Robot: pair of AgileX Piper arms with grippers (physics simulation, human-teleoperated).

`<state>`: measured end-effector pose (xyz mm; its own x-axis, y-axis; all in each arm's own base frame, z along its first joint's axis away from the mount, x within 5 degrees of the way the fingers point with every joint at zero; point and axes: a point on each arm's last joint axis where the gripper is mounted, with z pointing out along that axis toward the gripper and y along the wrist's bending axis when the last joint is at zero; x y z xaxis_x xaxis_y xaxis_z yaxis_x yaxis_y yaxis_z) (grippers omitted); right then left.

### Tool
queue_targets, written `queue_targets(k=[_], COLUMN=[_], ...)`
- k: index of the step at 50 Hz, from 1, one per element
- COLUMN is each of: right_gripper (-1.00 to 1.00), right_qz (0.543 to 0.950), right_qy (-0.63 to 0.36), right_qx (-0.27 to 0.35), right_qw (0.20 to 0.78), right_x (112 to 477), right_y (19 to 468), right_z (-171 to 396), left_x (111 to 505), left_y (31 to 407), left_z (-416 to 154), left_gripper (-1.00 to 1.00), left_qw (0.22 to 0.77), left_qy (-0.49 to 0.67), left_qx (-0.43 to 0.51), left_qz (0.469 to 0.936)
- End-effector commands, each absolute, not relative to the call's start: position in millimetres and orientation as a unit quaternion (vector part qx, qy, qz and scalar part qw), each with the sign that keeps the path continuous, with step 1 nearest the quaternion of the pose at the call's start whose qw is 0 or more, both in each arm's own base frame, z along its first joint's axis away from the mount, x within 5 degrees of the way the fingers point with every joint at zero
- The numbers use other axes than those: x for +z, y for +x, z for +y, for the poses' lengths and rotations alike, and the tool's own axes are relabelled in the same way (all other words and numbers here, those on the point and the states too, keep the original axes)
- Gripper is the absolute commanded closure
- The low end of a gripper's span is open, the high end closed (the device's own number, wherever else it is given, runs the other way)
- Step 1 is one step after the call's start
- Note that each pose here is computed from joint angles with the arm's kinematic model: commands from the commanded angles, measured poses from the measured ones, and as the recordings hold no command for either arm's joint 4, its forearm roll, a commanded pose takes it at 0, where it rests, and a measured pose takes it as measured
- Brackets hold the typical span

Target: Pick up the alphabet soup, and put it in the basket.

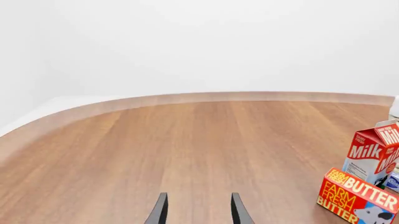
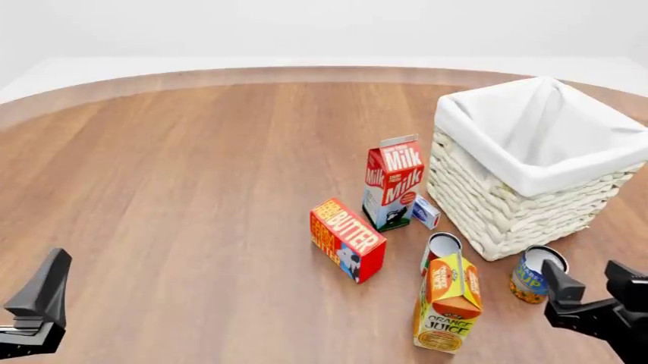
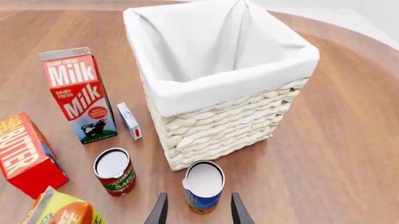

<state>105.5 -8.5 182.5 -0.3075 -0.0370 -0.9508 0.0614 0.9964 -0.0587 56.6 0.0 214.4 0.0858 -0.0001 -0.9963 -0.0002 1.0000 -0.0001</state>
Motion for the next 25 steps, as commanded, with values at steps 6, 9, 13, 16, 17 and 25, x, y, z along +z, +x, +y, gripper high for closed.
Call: queue_targets(k=[6, 9, 13, 16, 17, 25], right_gripper=[-1.00, -1.00, -1.00, -1.00, -1.00, -1.00], right_qz=[0.811, 0.812, 0.813, 0.813, 0.813, 0.815], right_qy=[0.008, 0.009, 0.010, 0.010, 0.010, 0.010], right_qx=[-0.041, -0.041, -0.041, -0.040, -0.040, -0.039], right_qw=[0.583, 0.582, 0.581, 0.581, 0.580, 0.578], right_x=[179, 178, 177, 177, 177, 173], right_y=[114, 115, 117, 118, 118, 124], right_z=[-9, -9, -10, -10, -10, -10], left_x=[214, 214, 214, 214, 214, 214], left_y=[57, 57, 57, 57, 57, 57], left_z=[0, 0, 0, 0, 0, 0], left_gripper=[-1.00, -1.00, -1.00, -1.00, -1.00, -1.00], left_qw=[0.737, 0.737, 0.737, 0.737, 0.737, 0.737], left_qy=[0.000, 0.000, 0.000, 0.000, 0.000, 0.000], left_qx=[0.000, 0.000, 0.000, 0.000, 0.000, 0.000], left_qz=[0.676, 0.676, 0.676, 0.676, 0.676, 0.676])
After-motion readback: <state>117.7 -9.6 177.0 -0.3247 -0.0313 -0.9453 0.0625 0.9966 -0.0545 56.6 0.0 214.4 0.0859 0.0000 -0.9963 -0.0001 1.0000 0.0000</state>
